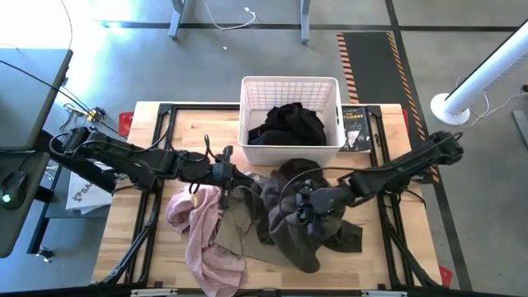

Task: Sort clothes
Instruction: Put the gray pants into the laundry bin

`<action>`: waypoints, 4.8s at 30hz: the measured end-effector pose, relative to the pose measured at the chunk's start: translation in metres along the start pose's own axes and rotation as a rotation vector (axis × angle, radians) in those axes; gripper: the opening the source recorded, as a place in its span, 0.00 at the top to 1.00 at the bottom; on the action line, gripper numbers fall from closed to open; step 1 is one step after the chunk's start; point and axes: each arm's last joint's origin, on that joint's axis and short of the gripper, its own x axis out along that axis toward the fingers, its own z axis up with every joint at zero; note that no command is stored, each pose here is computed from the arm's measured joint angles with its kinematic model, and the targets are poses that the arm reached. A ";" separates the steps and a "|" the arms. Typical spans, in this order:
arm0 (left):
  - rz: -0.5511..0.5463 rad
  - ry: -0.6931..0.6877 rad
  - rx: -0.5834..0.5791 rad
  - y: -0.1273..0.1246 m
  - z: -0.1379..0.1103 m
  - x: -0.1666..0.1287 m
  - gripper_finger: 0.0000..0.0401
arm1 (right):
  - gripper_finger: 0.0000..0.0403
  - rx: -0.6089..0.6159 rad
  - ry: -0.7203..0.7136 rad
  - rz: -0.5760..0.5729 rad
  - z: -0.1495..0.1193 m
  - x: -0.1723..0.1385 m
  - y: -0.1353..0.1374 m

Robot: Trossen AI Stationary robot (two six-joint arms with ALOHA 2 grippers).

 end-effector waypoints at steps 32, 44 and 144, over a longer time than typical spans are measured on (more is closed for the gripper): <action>0.001 0.093 0.010 0.000 -0.009 0.000 0.99 | 0.69 0.032 0.465 -0.216 -0.028 0.130 -0.045; -0.015 0.090 0.018 -0.004 -0.009 -0.002 0.99 | 0.89 0.037 -0.092 -0.277 0.031 0.003 -0.022; 0.077 0.070 0.033 -0.003 -0.006 -0.006 0.99 | 0.84 -0.318 -1.461 -0.291 0.121 -0.210 -0.037</action>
